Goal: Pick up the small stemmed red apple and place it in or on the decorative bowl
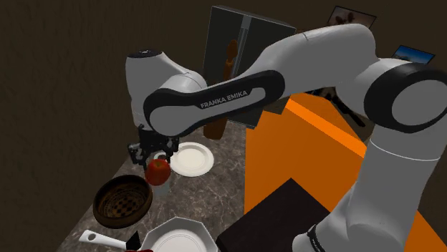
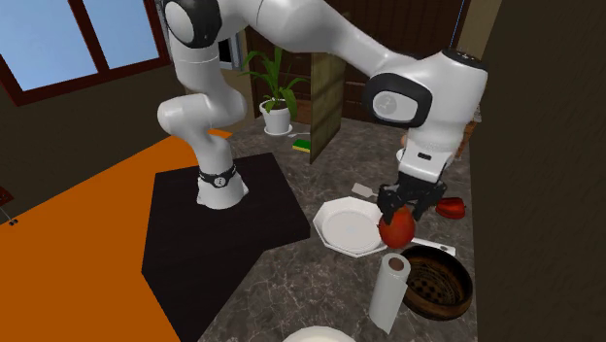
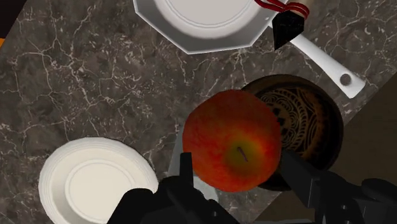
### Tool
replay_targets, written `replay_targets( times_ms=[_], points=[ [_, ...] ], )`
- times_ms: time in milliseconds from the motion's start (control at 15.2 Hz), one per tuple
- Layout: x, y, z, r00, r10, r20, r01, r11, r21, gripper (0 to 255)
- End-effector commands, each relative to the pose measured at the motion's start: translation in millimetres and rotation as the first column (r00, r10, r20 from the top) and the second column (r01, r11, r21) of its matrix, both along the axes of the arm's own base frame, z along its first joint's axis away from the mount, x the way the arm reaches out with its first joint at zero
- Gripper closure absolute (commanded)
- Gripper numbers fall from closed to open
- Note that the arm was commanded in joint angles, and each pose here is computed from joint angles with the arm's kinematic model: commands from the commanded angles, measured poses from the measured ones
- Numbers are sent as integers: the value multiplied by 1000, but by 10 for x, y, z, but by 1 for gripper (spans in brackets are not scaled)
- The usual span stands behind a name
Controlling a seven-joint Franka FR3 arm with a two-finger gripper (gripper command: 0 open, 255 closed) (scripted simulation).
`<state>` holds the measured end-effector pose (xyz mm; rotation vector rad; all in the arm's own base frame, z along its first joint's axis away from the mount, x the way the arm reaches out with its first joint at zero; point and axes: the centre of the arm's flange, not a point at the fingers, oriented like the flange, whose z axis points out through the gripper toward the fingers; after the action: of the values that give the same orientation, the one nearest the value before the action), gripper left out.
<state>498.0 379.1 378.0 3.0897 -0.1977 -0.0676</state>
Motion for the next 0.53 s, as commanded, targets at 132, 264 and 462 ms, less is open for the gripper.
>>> replay_targets(
  times_ms=[132,264,462],
  points=[
    [281,445,27,1000,-2,0,2,1000,-1,255],
    [425,665,48,1000,-2,0,2,1000,-1,255],
    [640,993,79,1000,-2,0,2,1000,-1,255]
  ],
)
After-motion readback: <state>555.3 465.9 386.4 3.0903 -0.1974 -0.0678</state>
